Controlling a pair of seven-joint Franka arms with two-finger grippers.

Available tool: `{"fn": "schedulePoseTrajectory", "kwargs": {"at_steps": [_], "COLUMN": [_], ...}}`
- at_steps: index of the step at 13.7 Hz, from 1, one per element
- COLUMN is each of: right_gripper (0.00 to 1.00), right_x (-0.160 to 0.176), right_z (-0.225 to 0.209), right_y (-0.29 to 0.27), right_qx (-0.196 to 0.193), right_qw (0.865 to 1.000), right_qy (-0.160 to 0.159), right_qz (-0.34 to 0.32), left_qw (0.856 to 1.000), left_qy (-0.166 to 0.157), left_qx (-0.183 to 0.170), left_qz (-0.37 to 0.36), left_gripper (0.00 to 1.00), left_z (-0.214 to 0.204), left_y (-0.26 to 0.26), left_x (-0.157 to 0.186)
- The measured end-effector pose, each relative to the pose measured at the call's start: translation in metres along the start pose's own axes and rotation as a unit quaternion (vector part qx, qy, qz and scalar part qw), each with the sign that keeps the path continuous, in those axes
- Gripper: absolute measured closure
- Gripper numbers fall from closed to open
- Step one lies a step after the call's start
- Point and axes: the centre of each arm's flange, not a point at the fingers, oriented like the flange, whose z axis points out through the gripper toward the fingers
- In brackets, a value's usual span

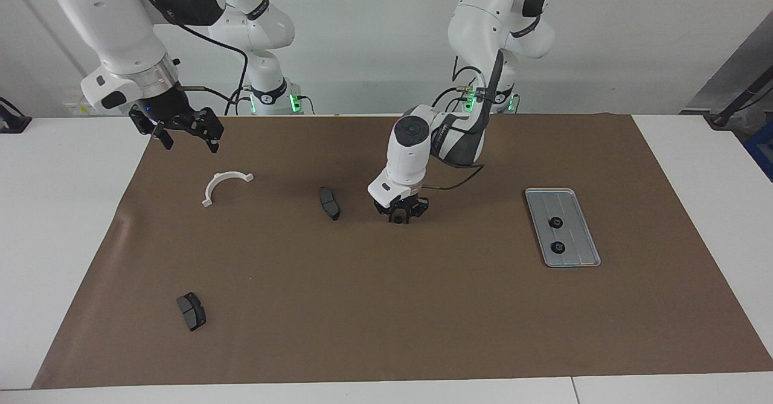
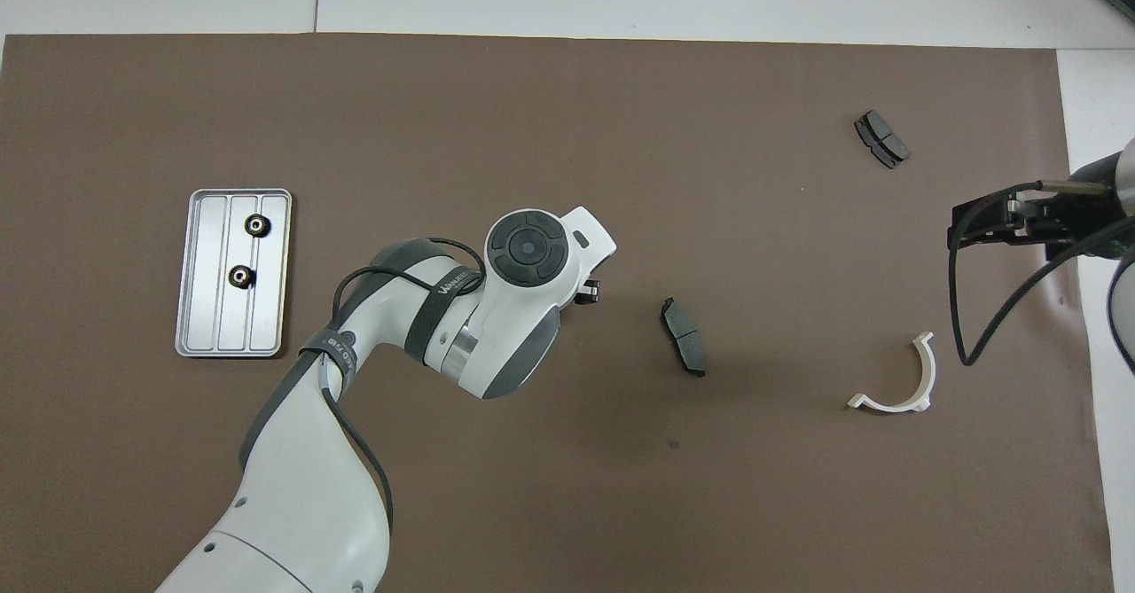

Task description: Pick bearing gear from pile to tray

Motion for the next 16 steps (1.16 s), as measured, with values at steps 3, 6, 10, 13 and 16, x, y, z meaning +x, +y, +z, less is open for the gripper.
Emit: {"fn": "schedulePoseTrajectory", "kwargs": {"at_steps": [3,6,10,13,16], "right_gripper": [0.0,0.0,0.0,0.0,0.0], "right_x": [0.0,-0.003,-0.007,-0.011,-0.013], "right_z": [-0.002,-0.004,-0.005,-0.013,-0.016], "right_y": [0.021,0.022,0.01,0.0,0.0], "right_qx": [0.001,0.002,0.002,0.002,0.003], "right_qw": [1.0,1.0,1.0,0.999,0.999], "right_qy": [0.002,-0.002,-0.001,0.007,0.009], "right_qz": [-0.002,-0.012,-0.023,-0.032,-0.032], "left_qw": [1.0,1.0,1.0,1.0,1.0], "left_qy": [0.001,0.002,0.003,0.003,0.005], "left_qx": [0.0,-0.001,-0.001,0.0,0.003], "left_qz": [0.0,0.0,0.001,0.002,0.005], "left_gripper": [0.55,0.62,0.71,0.75,0.75], "left_z": [0.0,-0.001,-0.001,-0.001,-0.002], "left_y": [0.0,0.0,0.0,0.0,0.0], "left_x": [0.0,0.0,-0.001,-0.001,-0.001]}}
